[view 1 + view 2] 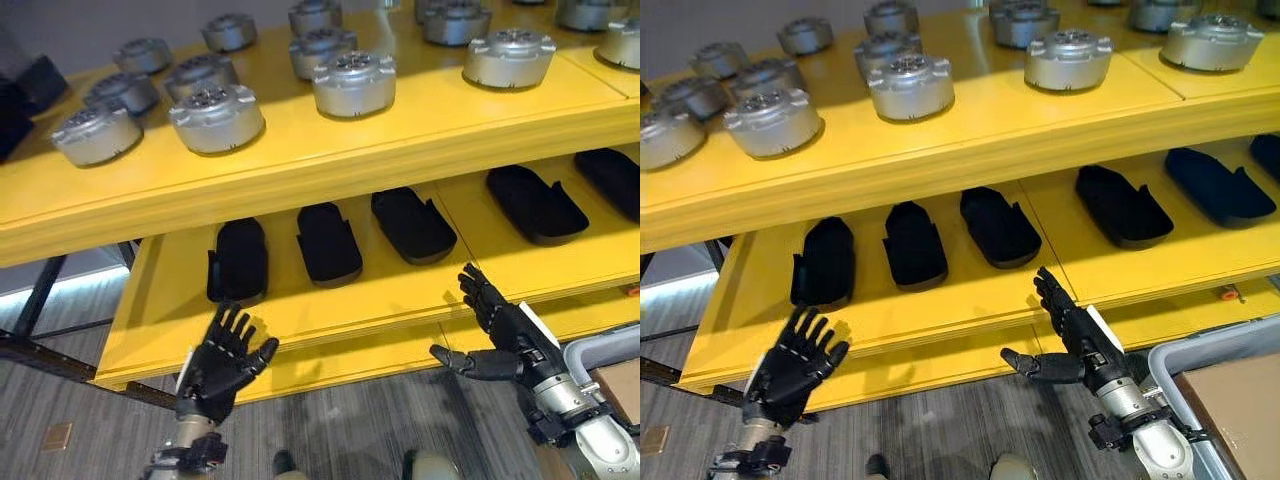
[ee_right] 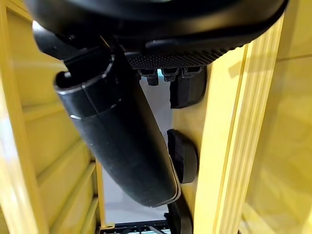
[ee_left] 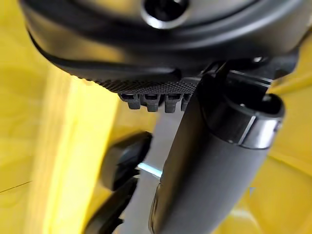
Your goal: Move parts from the plastic box to the shelf.
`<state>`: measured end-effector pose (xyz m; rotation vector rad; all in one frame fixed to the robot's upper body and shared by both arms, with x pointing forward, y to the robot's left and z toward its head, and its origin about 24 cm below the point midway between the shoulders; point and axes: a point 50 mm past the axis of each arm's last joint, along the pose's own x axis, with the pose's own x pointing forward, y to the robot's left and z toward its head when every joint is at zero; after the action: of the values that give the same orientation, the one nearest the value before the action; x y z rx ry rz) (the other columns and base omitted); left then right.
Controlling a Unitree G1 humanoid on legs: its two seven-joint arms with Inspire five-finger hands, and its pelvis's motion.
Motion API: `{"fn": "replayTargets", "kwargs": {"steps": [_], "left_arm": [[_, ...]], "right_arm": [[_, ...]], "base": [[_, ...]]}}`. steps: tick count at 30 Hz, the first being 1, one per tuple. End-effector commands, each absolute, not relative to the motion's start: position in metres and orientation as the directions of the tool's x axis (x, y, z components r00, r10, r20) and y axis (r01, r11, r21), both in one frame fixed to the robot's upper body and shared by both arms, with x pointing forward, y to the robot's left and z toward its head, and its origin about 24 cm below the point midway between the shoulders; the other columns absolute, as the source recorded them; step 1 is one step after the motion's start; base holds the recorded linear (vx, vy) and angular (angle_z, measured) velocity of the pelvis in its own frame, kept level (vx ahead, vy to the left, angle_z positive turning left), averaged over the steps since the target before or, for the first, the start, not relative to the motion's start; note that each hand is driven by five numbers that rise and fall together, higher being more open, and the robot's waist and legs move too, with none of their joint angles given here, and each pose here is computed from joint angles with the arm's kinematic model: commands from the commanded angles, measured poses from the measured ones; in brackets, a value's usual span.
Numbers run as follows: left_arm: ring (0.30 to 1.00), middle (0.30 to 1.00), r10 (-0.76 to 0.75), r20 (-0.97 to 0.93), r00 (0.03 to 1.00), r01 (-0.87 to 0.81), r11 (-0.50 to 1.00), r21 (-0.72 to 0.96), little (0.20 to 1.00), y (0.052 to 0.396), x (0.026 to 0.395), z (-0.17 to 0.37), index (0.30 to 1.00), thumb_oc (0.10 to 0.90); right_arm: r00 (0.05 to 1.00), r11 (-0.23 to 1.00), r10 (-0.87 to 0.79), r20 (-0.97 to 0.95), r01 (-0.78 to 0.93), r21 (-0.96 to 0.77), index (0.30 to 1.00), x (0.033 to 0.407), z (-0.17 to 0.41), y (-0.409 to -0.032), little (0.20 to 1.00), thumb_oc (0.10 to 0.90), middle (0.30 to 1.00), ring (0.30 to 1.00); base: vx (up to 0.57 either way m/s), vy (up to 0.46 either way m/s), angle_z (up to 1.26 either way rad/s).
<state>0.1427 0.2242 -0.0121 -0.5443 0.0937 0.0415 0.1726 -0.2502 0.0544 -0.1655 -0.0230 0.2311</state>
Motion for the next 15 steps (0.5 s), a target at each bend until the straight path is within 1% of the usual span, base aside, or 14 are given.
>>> {"fn": "replayTargets", "kwargs": {"steps": [1, 2, 3, 7, 11, 13, 15], "left_arm": [[1.000, 1.000, 0.059, 0.164, 0.985, 0.024, 0.887, -0.461, 1.000, 0.241, 0.158, 0.032, 1.000, 0.900], [1.000, 1.000, 0.059, 0.164, 0.985, 0.024, 0.887, -0.461, 1.000, 0.241, 0.158, 0.032, 1.000, 0.900], [1.000, 1.000, 0.076, 0.137, 0.988, -0.005, 0.889, -0.457, 1.000, 0.241, 0.154, 0.027, 1.000, 0.900], [1.000, 1.000, 0.110, 0.116, 0.987, -0.042, 0.879, -0.476, 1.000, 0.241, 0.152, 0.021, 1.000, 0.900], [1.000, 1.000, 0.102, 0.101, 0.990, -0.046, 0.890, -0.454, 1.000, 0.239, 0.151, 0.018, 1.000, 0.900], [1.000, 1.000, 0.102, 0.076, 0.992, -0.055, 0.884, -0.464, 1.000, 0.234, 0.156, 0.012, 1.000, 0.900], [1.000, 1.000, 0.101, 0.080, 0.992, -0.056, 0.897, -0.439, 1.000, 0.235, 0.158, 0.014, 1.000, 0.900]], "right_arm": [[0.940, 0.970, 0.228, 0.252, -0.198, -0.139, 1.000, 0.185, 0.088, -0.244, 1.000, 0.900, 1.000, 1.000], [0.941, 0.970, 0.228, 0.252, -0.198, -0.139, 1.000, 0.184, 0.087, -0.244, 1.000, 0.900, 1.000, 1.000], [0.949, 0.977, 0.211, 0.235, -0.194, -0.093, 1.000, 0.184, 0.080, -0.242, 1.000, 0.900, 1.000, 1.000], [0.959, 0.978, 0.208, 0.192, -0.210, -0.012, 1.000, 0.184, 0.063, -0.233, 1.000, 0.900, 1.000, 1.000], [0.965, 0.975, 0.217, 0.147, -0.223, 0.025, 1.000, 0.183, 0.052, -0.227, 1.000, 0.900, 1.000, 1.000], [0.972, 0.970, 0.216, 0.088, -0.224, 0.091, 1.000, 0.184, 0.036, -0.221, 1.000, 0.900, 1.000, 1.000], [0.974, 0.968, 0.219, 0.066, -0.225, 0.111, 1.000, 0.184, 0.031, -0.219, 1.000, 0.900, 1.000, 1.000]], "base": [[0.05, 0.114, 0.38], [0.07, 0.177, 0.32], [0.06, 0.178, 0.18], [0.04, 0.175, 0.00], [0.01, 0.100, -0.03], [0.01, 0.099, -0.12], [0.01, 0.075, -0.05]]}}
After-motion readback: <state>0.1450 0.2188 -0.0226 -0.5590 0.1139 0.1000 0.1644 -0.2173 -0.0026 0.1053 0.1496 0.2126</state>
